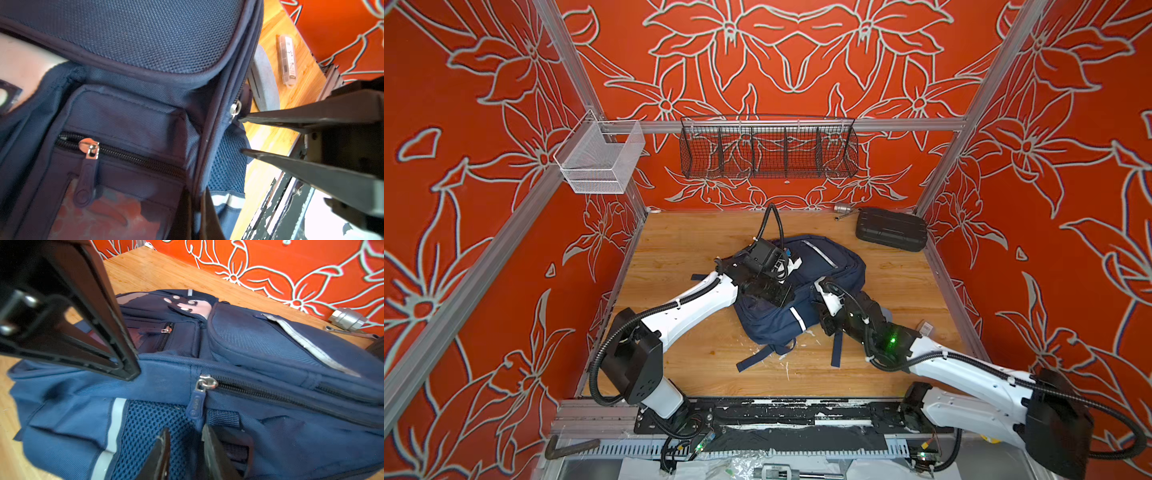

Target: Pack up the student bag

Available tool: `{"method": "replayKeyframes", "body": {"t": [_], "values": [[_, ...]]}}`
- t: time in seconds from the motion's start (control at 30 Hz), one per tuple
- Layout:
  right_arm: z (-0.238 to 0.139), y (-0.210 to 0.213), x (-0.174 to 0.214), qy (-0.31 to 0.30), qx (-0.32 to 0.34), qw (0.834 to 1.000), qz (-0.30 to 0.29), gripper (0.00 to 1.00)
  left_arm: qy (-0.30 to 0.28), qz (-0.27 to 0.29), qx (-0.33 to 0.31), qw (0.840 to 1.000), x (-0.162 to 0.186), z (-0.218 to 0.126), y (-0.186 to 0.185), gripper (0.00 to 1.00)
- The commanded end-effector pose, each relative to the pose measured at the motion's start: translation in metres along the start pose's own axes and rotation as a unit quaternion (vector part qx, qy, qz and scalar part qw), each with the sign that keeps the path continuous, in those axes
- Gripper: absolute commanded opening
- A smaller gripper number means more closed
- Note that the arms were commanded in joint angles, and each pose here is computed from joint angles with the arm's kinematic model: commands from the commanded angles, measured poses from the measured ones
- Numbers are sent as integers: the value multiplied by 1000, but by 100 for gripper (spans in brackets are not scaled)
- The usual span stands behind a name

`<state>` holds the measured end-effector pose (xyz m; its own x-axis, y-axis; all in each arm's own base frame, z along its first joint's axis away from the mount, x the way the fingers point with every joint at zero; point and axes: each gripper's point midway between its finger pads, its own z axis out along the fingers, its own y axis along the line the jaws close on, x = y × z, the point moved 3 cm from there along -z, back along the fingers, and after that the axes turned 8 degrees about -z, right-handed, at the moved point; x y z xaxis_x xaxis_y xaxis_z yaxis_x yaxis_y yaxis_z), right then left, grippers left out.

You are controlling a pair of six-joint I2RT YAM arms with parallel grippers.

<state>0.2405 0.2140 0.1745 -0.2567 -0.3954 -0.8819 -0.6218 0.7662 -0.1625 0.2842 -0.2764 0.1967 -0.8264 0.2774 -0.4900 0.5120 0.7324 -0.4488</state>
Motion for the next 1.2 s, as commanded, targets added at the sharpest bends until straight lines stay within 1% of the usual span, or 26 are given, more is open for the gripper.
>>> {"method": "replayKeyframes", "body": {"t": [0.0,0.1,0.23,0.47,0.67,0.83,1.0,1.17], "values": [[2,-5,1,-10,28,999,-13,28,-31,0,40,999,-16,-4,-23,0],[4,-6,-1,-15,32,999,-15,26,-27,1,43,999,-14,-1,-28,0],[11,-7,-1,-5,38,999,-20,24,-27,8,44,999,-12,0,-32,0],[15,-16,4,4,77,997,-1,23,-26,10,42,999,-10,-1,-33,0],[13,-16,2,-11,75,997,7,13,-19,12,41,999,-6,2,-34,0],[11,-13,5,-5,60,998,3,10,-13,16,37,999,-4,1,-34,0],[4,-12,11,-7,41,999,7,11,-17,27,27,999,-2,-6,-32,0],[-3,-27,18,16,89,996,13,24,-18,28,28,999,-2,-10,-34,0]]}}
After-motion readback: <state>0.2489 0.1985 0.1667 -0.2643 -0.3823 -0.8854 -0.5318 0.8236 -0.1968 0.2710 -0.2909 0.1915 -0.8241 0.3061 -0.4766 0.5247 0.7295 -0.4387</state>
